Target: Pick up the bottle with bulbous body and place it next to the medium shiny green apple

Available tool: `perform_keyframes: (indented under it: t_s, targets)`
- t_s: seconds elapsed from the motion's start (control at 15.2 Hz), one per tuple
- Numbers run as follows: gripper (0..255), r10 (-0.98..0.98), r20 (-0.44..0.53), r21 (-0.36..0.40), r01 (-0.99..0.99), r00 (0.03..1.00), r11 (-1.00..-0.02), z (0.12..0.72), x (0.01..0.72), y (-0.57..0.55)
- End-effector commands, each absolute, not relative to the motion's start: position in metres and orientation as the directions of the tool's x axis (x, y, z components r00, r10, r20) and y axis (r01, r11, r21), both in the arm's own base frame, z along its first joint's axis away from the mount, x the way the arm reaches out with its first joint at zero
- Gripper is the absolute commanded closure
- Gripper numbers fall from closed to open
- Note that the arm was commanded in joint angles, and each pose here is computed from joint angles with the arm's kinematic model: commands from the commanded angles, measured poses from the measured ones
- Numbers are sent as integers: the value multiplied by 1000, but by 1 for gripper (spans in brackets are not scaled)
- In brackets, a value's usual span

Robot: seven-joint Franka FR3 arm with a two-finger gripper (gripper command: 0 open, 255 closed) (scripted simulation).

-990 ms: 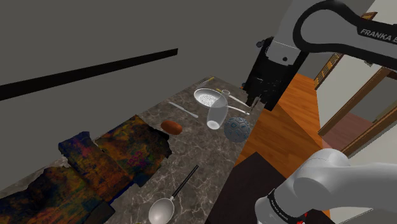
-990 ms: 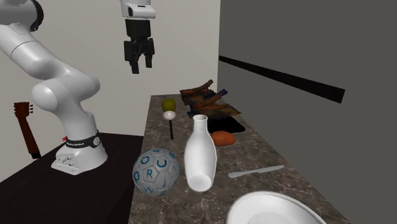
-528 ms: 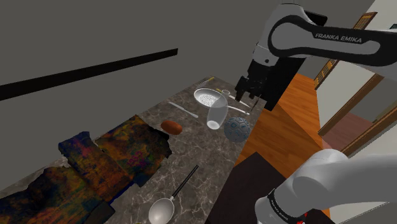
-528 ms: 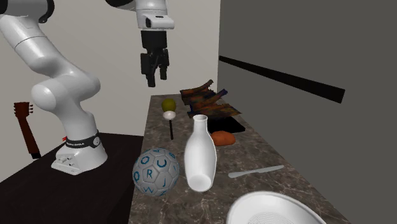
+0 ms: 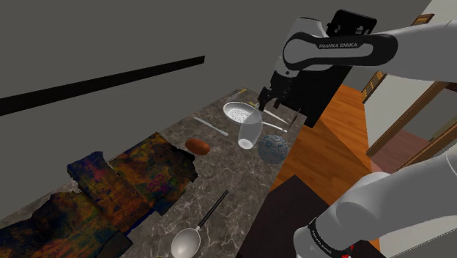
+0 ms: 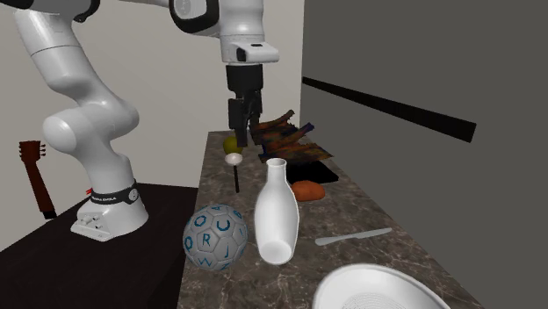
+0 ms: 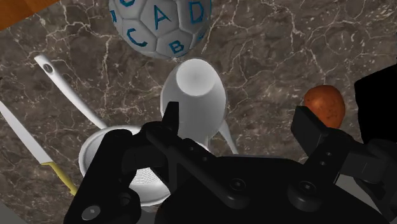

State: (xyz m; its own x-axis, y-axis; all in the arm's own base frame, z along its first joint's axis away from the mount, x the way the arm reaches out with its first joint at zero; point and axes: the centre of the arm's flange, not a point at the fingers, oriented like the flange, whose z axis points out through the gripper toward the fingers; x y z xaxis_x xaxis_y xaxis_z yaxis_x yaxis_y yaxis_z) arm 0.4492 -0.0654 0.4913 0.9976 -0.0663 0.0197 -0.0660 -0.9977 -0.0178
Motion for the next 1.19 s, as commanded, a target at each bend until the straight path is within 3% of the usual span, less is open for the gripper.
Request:
perform_keyframes:
  t_s: [0.0, 0.26, 1.12]
  targets:
    - [0, -64, 32, -9, -63, 997, -998, 481, 467, -77]
    - [0, -58, 53, 6, -59, 997, -998, 463, 507, -99]
    - [0, -58, 54, 7, -59, 997, -998, 423, 511, -100]
